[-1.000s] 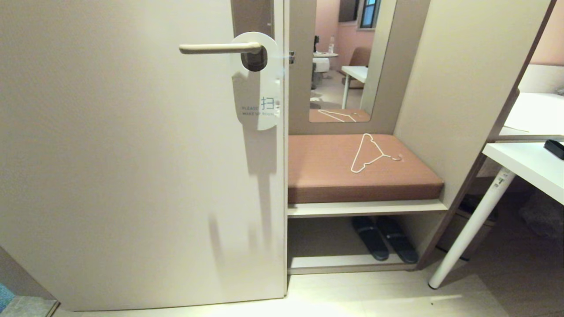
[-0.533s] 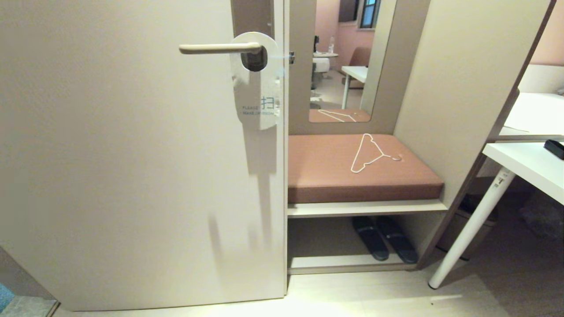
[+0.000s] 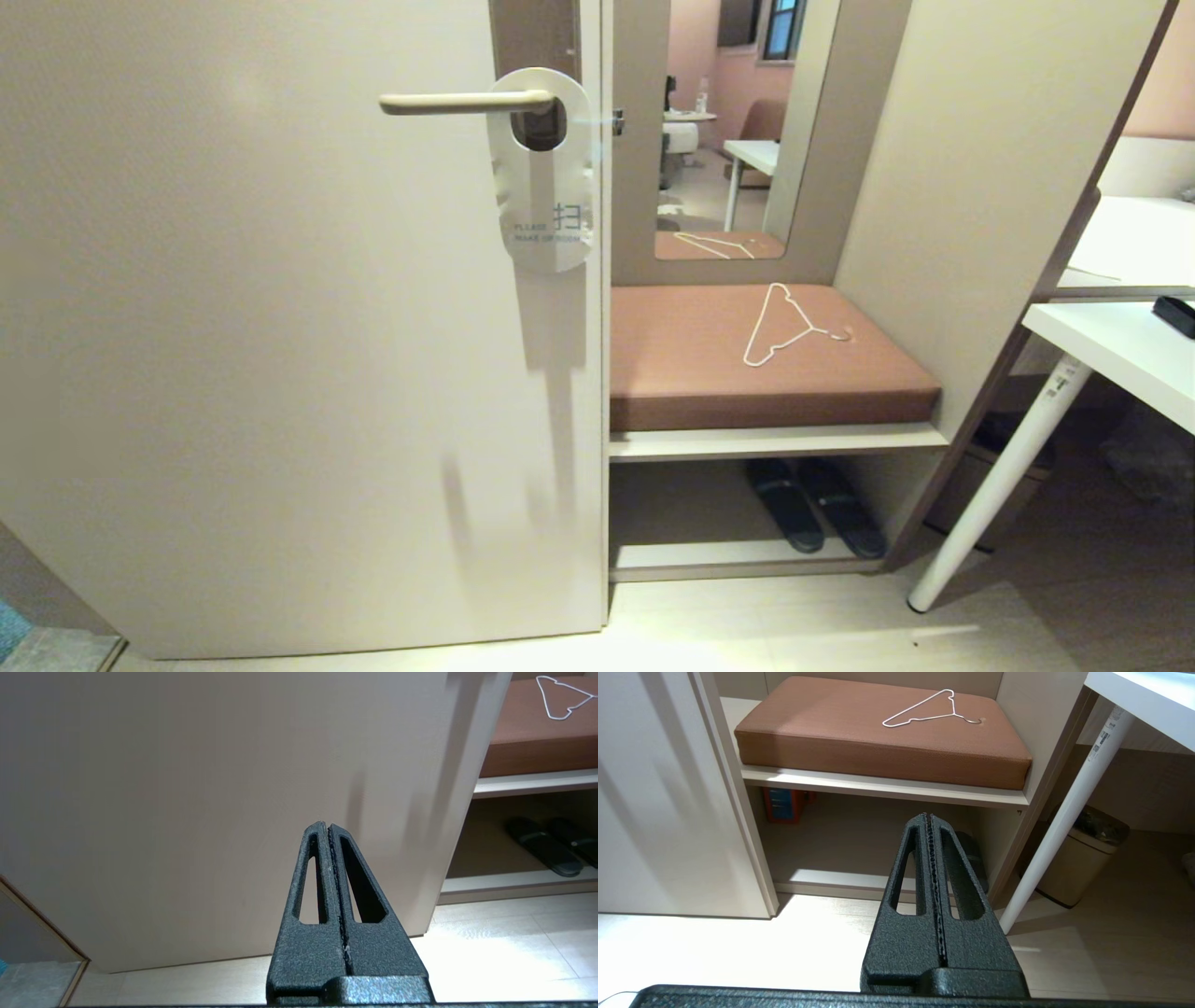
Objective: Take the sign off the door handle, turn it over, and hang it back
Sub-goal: Take down the sign
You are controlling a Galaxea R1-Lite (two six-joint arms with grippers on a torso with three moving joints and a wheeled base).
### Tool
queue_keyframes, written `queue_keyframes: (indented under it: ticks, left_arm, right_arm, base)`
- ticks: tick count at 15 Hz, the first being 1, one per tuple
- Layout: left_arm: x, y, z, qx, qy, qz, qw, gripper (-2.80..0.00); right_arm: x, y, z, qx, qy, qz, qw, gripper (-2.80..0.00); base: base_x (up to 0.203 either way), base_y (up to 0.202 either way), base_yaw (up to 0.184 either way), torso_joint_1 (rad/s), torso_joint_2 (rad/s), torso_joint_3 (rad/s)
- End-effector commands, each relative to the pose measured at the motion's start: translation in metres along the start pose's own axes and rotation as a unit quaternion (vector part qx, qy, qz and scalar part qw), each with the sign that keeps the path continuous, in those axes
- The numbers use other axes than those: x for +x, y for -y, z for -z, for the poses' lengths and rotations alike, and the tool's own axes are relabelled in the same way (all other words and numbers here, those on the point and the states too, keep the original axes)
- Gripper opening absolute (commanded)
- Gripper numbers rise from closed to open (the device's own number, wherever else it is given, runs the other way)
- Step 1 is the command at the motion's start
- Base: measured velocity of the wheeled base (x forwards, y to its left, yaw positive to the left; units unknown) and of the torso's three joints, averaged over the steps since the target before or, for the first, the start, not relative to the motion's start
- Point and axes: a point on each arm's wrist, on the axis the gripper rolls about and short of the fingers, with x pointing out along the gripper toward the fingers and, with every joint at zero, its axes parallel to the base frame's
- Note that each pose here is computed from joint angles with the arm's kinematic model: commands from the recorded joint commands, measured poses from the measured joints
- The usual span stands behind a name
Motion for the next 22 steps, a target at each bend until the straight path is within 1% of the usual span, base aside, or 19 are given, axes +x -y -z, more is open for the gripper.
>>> queue_keyframes:
  ticks: [1, 4, 13, 18, 22]
  left_arm:
    - [0.0000, 0.0000, -0.0002, -0.001, 0.001, -0.001, 1.0000, -2.80]
    - [0.0000, 0.0001, -0.0001, 0.006, 0.000, 0.003, 1.0000, -2.80]
    - [0.0000, 0.0001, 0.0001, 0.002, -0.001, 0.001, 1.0000, -2.80]
    - [-0.0001, 0.0001, -0.0005, 0.005, 0.001, 0.002, 1.0000, -2.80]
    - [0.0000, 0.0001, 0.0000, 0.000, 0.000, 0.001, 1.0000, -2.80]
  right_arm:
    - [0.0001, 0.0000, 0.0000, 0.000, -0.001, 0.000, 1.000, -2.80]
    - [0.0001, 0.0000, 0.0000, 0.000, -0.001, 0.000, 1.000, -2.80]
    - [0.0001, 0.0000, 0.0000, 0.000, -0.001, -0.001, 1.000, -2.80]
    - [0.0001, 0.0000, 0.0000, 0.000, -0.001, 0.000, 1.000, -2.80]
    - [0.0001, 0.0000, 0.0000, -0.001, -0.001, -0.001, 1.000, -2.80]
  base:
    - [0.000, 0.000, 0.000, 0.000, 0.00, 0.000]
    - [0.000, 0.000, 0.000, 0.000, 0.00, 0.000]
    - [0.000, 0.000, 0.000, 0.000, 0.00, 0.000]
    - [0.000, 0.000, 0.000, 0.000, 0.00, 0.000]
    - [0.000, 0.000, 0.000, 0.000, 0.00, 0.000]
